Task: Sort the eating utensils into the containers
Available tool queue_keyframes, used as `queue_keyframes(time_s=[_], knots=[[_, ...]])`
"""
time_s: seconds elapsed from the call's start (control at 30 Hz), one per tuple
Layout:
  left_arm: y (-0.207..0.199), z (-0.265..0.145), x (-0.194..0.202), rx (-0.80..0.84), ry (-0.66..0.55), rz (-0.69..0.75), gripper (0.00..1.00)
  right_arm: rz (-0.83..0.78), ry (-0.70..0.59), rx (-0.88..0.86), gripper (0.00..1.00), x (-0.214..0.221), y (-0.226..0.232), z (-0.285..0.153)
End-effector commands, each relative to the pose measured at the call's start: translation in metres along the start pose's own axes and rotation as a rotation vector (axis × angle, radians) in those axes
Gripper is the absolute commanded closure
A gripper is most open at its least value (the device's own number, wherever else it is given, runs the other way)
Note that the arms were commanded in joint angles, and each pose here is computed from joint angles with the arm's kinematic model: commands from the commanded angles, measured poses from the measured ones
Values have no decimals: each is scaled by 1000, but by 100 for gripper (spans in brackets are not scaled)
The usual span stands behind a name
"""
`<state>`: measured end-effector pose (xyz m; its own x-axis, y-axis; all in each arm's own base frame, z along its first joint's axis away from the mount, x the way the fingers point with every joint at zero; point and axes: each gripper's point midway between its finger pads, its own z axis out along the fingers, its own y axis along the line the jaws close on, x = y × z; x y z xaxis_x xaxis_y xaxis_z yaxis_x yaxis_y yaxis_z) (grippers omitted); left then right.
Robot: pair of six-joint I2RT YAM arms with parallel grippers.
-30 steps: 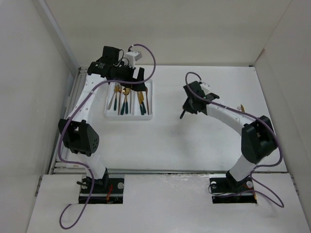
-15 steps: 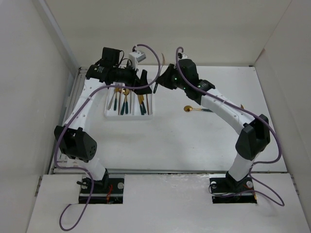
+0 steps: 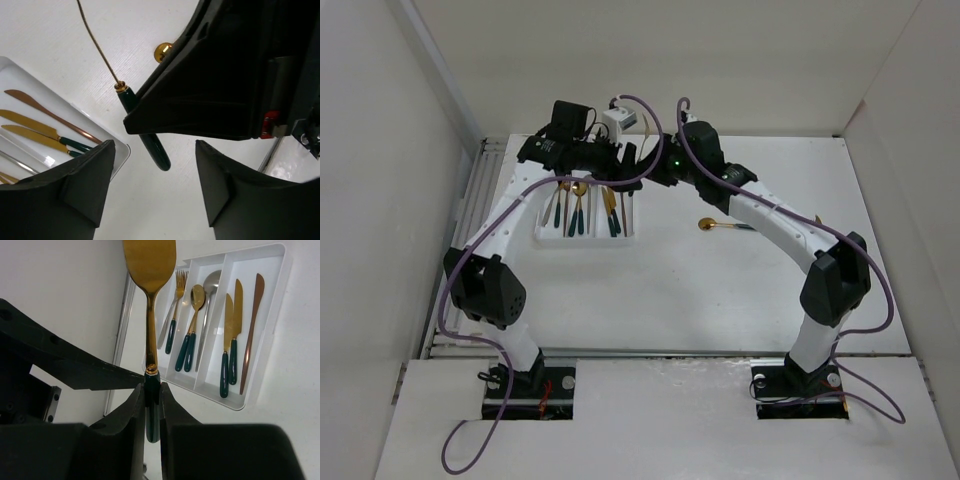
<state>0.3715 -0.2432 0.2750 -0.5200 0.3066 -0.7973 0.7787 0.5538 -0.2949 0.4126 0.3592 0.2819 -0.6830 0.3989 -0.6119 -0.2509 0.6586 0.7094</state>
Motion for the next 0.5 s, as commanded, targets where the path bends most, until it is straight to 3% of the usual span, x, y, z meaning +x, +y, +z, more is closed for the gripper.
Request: queue_keyframes(time_s=[0.0,0.13,0.27,0.33,0.43,0.47], knots=[[5,0,-10,-18,-41,17,39,-2,-68,-112,100,-24,41,-14],[6,3,-4,-17,-32,2,42,29,-72,-120,100,-27,46,-18],[7,5,-3,-17,-33,-11,53,36,-53,-151,100,-25,54,-21],[7,8,-1,-5,-27,-16,65,45,-51,-150,100,-25,54,-18],[5,8,-1,5,-28,-16,75,43,-59,-159,100,-29,58,-20],[5,8,-1,5,-28,-16,83,44,-45,-159,100,-26,56,-16]])
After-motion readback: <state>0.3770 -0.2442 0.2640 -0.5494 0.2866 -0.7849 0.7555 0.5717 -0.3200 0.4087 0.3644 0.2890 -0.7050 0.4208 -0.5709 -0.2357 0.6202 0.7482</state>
